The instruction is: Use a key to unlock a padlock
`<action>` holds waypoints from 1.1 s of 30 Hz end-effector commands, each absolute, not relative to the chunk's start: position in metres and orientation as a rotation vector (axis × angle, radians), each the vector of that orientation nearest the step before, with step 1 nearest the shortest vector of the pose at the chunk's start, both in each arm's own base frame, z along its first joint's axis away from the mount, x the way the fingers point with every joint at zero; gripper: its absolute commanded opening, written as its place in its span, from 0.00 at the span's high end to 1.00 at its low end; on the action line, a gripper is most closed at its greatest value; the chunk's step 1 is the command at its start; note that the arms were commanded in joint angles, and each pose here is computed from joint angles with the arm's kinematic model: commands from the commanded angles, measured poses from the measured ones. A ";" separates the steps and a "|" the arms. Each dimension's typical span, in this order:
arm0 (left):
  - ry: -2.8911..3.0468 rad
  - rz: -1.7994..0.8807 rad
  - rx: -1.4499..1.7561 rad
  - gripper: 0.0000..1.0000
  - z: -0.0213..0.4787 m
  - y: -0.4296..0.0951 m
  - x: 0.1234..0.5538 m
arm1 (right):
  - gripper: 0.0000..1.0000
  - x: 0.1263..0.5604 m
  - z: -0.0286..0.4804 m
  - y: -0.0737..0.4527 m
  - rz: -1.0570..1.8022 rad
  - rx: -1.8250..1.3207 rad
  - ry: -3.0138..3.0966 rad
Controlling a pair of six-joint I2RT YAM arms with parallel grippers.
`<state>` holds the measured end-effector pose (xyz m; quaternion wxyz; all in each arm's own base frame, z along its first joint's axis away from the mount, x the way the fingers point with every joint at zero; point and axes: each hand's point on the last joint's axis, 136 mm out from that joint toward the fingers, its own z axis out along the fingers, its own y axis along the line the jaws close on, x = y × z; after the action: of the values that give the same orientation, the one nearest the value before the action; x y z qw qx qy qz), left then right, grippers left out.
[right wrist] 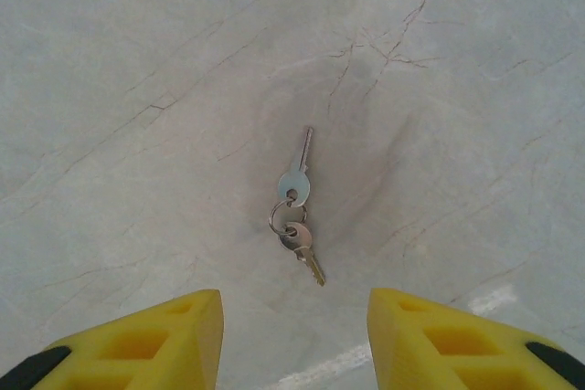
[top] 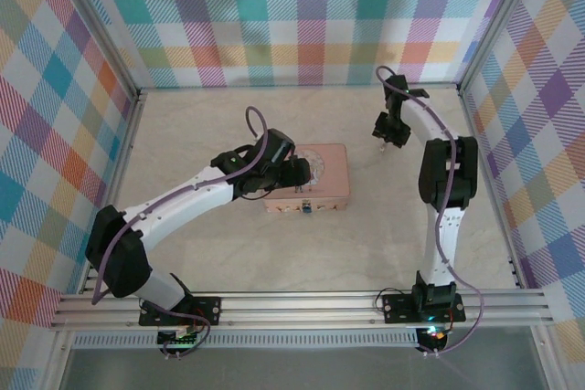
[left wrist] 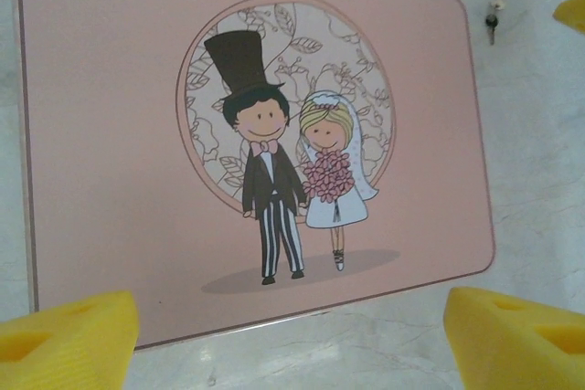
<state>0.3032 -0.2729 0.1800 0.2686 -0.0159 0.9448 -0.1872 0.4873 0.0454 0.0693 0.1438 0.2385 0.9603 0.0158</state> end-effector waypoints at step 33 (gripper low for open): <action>2.566 -0.457 -0.028 0.13 0.172 -0.273 0.302 | 0.91 0.482 0.016 0.044 0.049 0.646 2.927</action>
<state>0.3039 -0.2724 0.1737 0.2651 -0.0132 0.9476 -0.1778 0.4931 0.0456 0.0273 0.0935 0.2200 0.9709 0.0155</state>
